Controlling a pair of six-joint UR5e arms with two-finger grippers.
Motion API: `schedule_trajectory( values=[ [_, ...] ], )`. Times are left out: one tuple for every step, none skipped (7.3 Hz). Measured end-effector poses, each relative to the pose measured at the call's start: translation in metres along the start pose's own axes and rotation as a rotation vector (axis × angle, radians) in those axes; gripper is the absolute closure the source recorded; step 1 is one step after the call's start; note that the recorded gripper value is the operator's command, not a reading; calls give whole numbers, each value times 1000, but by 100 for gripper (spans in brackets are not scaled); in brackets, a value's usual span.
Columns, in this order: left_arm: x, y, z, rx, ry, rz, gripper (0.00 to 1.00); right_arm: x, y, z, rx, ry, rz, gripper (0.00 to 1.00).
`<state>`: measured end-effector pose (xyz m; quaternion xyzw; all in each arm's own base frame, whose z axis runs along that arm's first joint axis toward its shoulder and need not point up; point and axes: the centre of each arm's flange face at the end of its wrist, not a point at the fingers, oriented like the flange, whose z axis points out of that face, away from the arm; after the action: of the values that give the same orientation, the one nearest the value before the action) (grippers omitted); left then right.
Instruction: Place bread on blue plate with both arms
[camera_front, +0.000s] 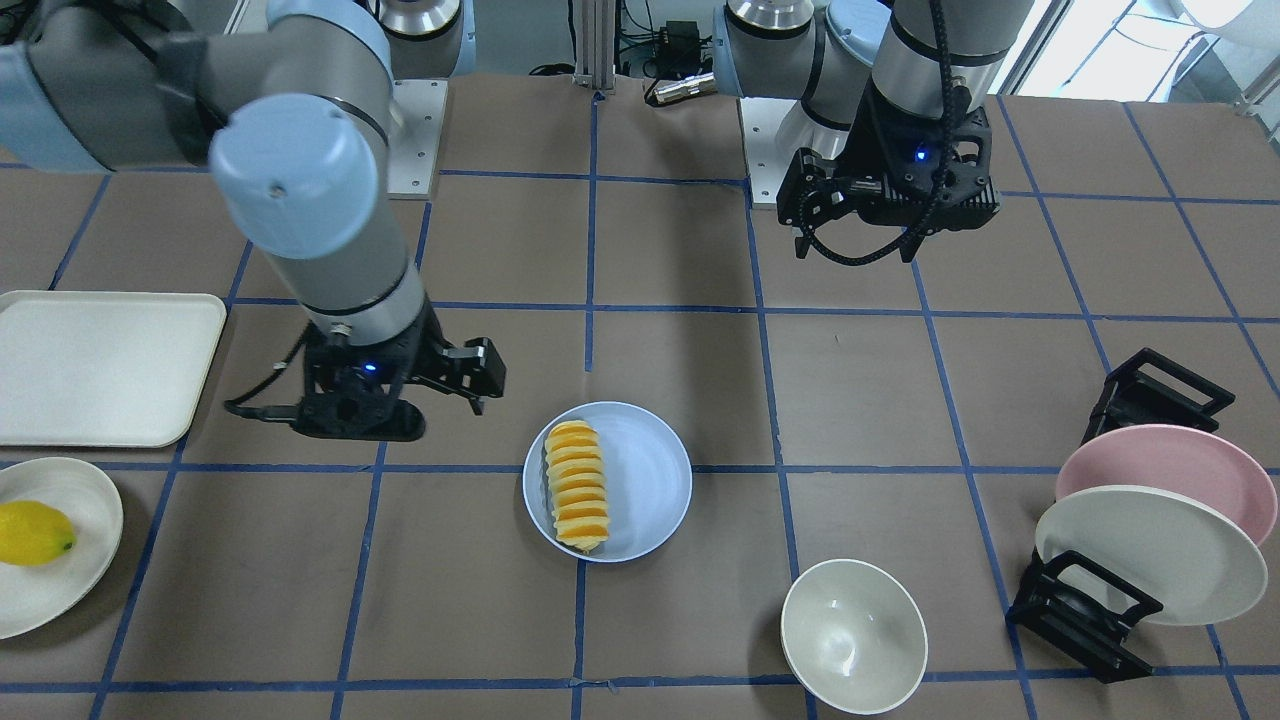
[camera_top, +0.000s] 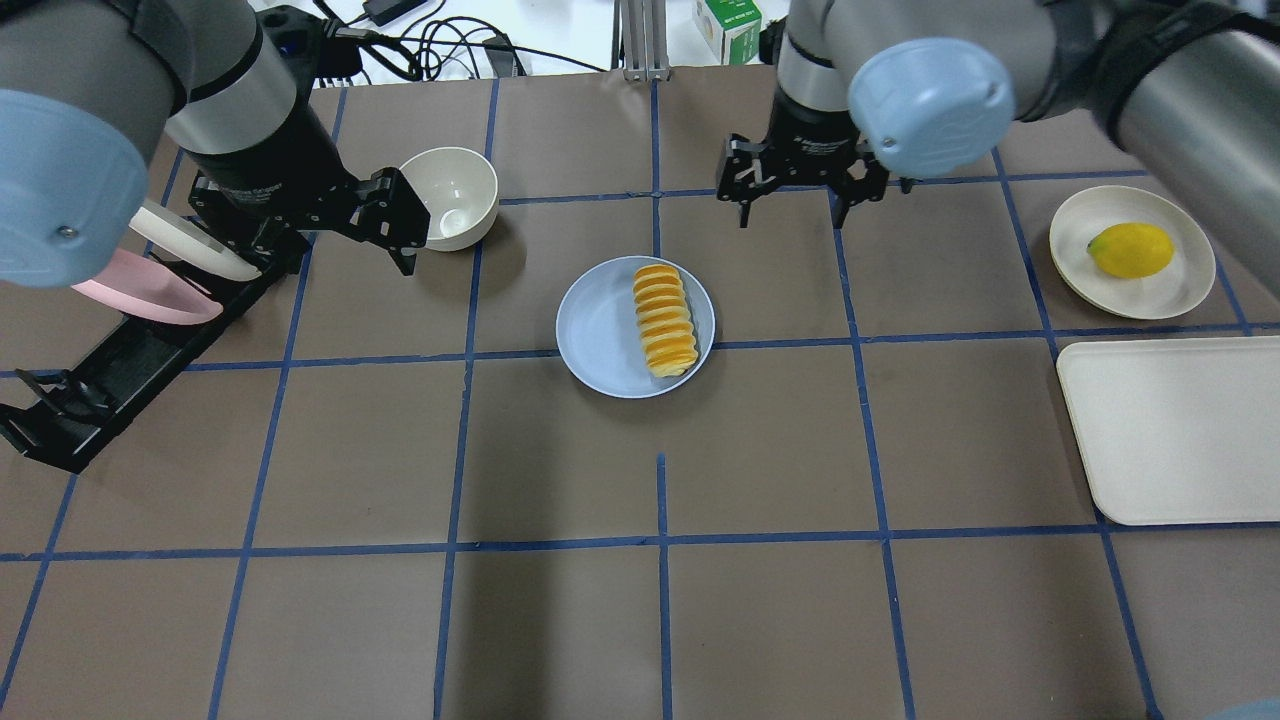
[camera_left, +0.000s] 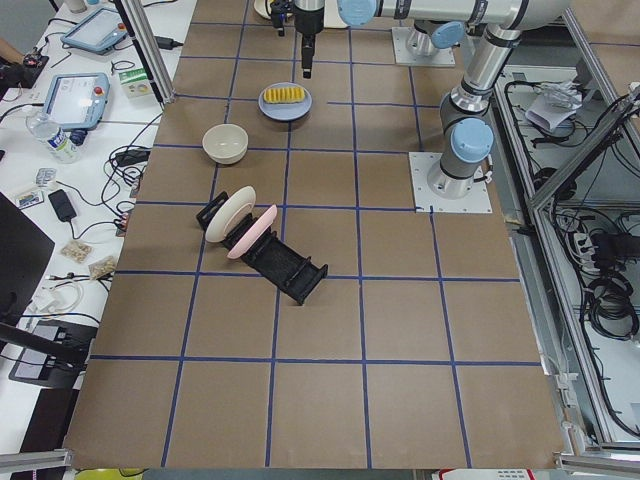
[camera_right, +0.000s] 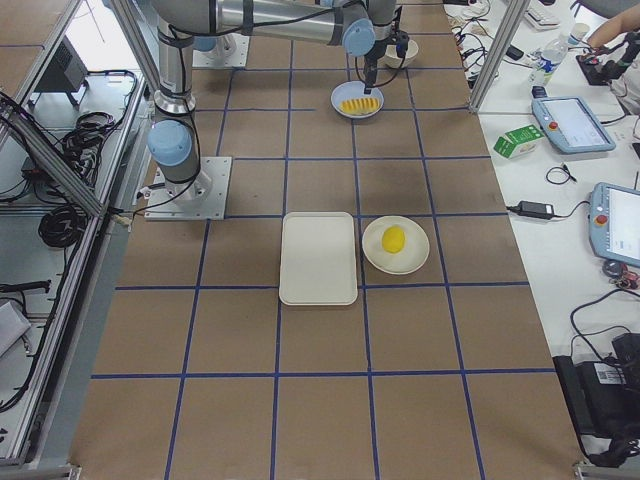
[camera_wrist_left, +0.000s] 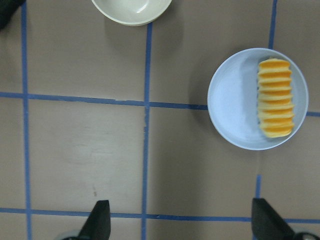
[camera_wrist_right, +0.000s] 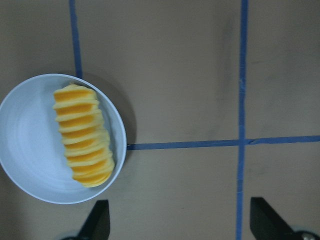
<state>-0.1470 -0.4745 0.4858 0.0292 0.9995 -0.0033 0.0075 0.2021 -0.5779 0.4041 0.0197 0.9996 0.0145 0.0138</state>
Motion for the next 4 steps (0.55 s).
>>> schedule_trajectory(
  values=[
    [2,4,4,-17,22,9,0,35,11,-28,-8,7,15,0],
    [2,8,6,-25,35,7,0,60,26,-54,-7,14,43,0],
    [0,9,6,-26,36,-6,0,72,39,-72,-9,15,66,0],
    [-4,10,3,-24,30,-26,0,76,51,-84,-15,12,79,0]
  ],
)
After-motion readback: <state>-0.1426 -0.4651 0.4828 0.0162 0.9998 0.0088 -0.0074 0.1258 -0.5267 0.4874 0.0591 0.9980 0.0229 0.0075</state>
